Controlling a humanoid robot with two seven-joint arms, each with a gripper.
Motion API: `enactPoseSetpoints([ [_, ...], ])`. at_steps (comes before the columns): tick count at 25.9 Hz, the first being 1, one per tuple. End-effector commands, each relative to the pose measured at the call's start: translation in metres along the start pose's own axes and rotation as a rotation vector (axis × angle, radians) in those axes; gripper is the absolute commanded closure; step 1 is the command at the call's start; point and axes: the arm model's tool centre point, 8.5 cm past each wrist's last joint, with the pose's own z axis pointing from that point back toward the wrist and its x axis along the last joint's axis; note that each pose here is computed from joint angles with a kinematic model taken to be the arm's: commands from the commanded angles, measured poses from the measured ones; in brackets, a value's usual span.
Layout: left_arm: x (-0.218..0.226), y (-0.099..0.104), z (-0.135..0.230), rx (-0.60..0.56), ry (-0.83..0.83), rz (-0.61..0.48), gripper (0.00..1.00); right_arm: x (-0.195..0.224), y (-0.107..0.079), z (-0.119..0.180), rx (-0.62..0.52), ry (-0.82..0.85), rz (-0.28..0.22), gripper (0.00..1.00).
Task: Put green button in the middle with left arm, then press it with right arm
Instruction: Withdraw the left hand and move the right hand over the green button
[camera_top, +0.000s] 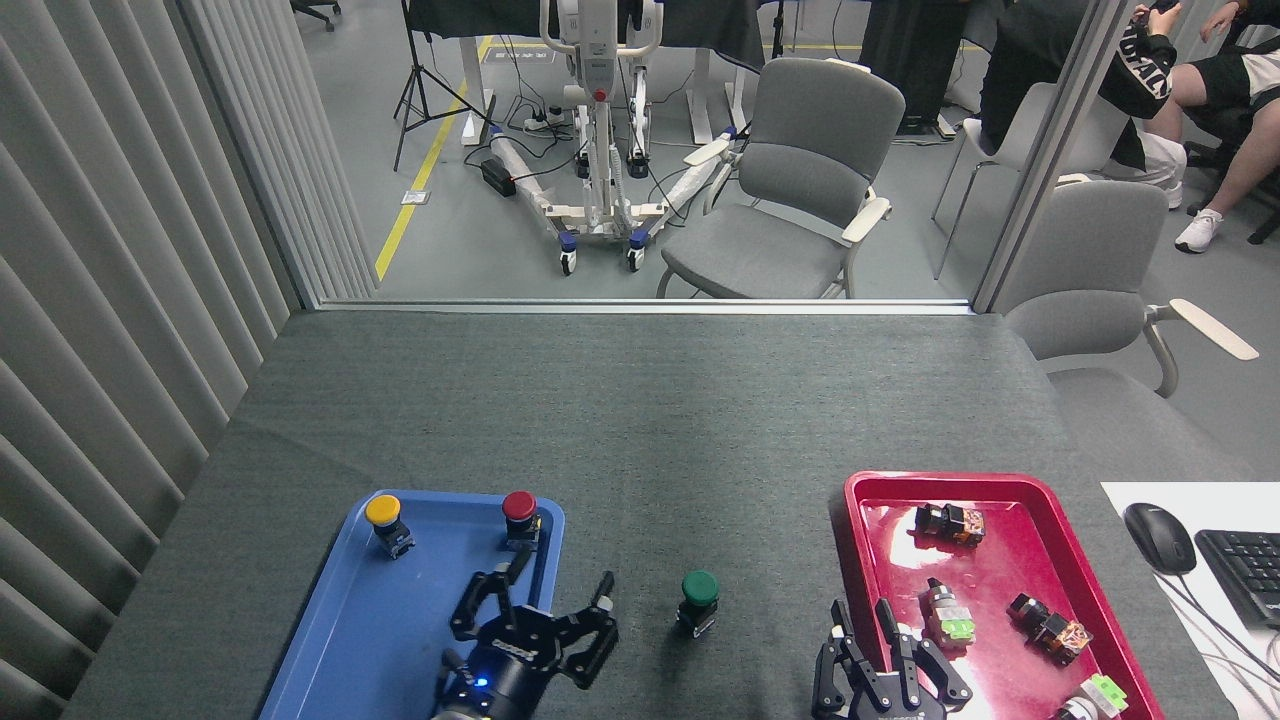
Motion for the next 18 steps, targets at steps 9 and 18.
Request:
enactPoseSetpoints([
  [9, -0.092, 0.008, 0.05, -0.083, 0.252, 0.017, 0.0, 0.036, -0.025, -0.025, -0.071, -0.119, -0.002, 1.0],
  [18, -0.103, 0.002, 0.064, -0.103, 0.287, 0.007, 0.0, 0.075, -0.017, -0.031, -0.045, -0.185, 0.01, 1.0],
])
